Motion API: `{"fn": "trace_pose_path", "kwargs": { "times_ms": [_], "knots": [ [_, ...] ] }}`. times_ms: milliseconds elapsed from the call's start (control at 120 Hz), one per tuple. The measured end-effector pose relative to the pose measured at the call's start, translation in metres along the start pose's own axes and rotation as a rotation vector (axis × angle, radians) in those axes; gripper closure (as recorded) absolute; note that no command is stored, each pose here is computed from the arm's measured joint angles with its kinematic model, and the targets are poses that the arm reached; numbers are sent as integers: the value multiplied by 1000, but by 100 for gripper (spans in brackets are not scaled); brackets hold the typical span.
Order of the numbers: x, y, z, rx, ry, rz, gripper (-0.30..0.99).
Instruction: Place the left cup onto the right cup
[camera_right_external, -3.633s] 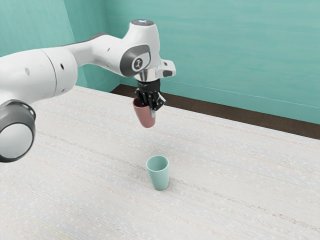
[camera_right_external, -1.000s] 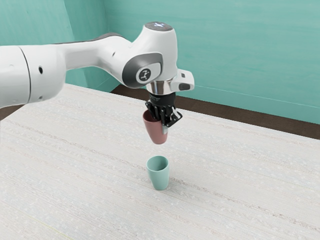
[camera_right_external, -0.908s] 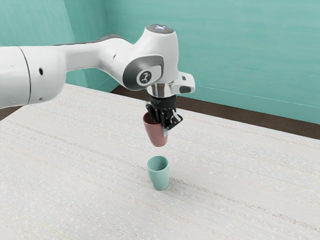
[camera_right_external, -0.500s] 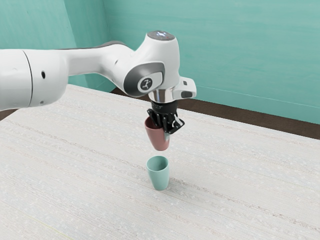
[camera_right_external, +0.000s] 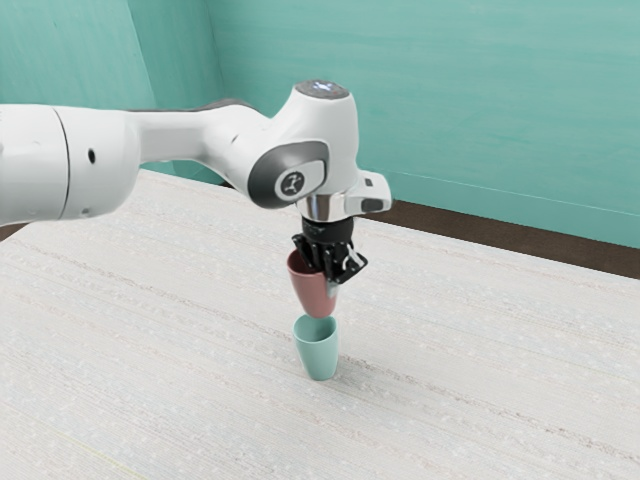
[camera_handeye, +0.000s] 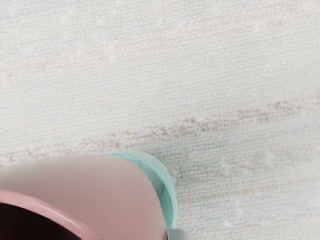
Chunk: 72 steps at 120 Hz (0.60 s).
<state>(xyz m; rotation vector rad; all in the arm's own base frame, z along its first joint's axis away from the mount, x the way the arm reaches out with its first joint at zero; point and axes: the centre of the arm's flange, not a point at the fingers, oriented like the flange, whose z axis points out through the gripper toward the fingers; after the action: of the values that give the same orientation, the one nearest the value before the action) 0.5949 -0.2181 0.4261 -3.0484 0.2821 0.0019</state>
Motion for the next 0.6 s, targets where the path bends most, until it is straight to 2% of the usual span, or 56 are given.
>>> {"fn": "trace_pose_path", "kwargs": {
  "times_ms": [600],
  "knots": [
    [-3,1,15,-7,-8,-18,79]
  ]
}}
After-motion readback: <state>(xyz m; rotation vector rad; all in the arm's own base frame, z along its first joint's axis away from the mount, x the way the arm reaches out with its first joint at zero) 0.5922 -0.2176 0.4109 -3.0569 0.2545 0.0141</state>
